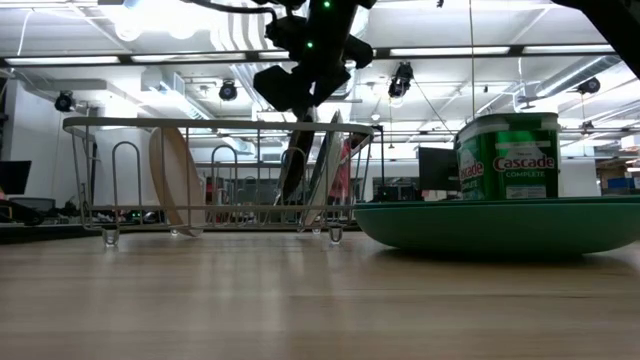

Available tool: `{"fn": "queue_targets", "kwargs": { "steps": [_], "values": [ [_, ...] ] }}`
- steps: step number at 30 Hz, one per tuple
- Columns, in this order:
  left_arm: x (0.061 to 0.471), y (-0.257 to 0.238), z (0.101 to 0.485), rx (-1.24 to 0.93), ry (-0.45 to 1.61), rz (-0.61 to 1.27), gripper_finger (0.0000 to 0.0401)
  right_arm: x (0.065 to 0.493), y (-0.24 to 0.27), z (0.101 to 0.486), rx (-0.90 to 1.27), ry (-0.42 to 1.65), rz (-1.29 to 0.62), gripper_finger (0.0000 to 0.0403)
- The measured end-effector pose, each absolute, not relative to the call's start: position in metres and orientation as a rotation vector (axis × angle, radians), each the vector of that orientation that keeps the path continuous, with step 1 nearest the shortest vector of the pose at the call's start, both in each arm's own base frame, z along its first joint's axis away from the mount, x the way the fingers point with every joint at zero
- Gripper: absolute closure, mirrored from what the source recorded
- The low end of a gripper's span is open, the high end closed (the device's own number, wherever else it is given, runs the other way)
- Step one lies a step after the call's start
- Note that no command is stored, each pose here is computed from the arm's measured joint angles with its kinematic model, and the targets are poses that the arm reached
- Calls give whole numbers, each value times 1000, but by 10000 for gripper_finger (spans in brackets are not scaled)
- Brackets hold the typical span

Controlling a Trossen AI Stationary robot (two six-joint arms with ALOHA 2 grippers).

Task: Sort dishes
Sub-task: Put the white patterned plate on the dish rack

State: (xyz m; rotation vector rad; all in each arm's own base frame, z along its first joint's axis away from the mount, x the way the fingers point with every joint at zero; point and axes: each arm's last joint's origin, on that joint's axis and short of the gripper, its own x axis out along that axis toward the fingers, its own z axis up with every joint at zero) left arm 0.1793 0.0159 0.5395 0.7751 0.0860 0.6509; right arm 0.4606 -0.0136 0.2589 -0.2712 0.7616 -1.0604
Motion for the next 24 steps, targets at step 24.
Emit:
{"fn": "queue_targets", "kwargs": {
  "steps": [24],
  "values": [
    [179, 16, 539, 775, 86, 651, 401, 462, -4, 256, -162, 779, -967, 203]
  ]
}}
